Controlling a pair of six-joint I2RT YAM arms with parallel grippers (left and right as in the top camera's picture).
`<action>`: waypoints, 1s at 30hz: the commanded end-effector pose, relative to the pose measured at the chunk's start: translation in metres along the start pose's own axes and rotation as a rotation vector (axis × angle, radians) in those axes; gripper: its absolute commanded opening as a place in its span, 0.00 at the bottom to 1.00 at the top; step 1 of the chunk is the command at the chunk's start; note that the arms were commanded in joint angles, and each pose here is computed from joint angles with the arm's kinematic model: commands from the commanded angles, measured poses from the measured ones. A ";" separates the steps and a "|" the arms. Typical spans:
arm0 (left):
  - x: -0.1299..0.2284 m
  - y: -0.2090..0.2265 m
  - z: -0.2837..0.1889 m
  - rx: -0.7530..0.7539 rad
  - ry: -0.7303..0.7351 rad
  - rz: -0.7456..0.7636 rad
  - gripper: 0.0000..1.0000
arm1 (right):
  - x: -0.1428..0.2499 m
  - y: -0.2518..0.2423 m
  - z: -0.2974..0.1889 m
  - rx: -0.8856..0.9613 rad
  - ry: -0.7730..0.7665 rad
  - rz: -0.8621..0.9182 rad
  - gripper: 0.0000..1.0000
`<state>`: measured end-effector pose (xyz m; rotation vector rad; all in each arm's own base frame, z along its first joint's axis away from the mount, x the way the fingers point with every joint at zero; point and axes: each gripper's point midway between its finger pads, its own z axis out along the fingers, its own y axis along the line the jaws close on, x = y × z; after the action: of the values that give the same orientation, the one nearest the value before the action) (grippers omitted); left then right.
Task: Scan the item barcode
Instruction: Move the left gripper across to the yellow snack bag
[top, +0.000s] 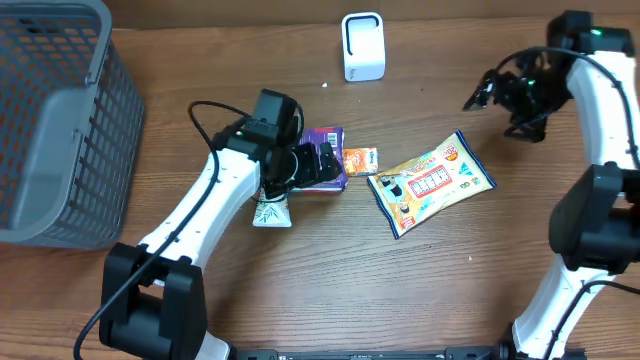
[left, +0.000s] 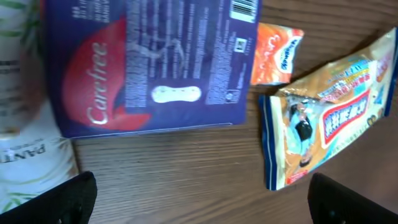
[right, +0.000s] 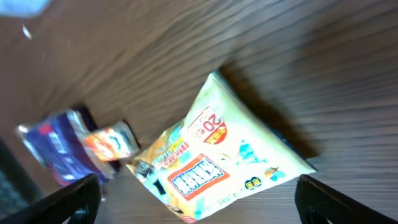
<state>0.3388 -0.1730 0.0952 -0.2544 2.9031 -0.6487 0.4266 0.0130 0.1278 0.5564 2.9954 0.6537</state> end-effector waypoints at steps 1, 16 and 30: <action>-0.005 -0.002 -0.004 -0.012 -0.022 -0.014 0.99 | 0.003 -0.011 0.013 0.253 -0.040 -0.030 1.00; 0.044 -0.037 0.052 0.046 0.088 0.053 0.96 | -0.016 -0.068 0.022 0.316 -0.100 0.116 0.52; 0.044 -0.038 0.053 0.042 0.082 0.062 0.95 | -0.001 -0.083 0.088 0.199 -0.060 0.141 0.10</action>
<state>0.3131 -0.2366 0.0635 -0.1174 2.9461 -0.7273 0.4174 -0.0295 0.0238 0.7586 2.9822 0.2817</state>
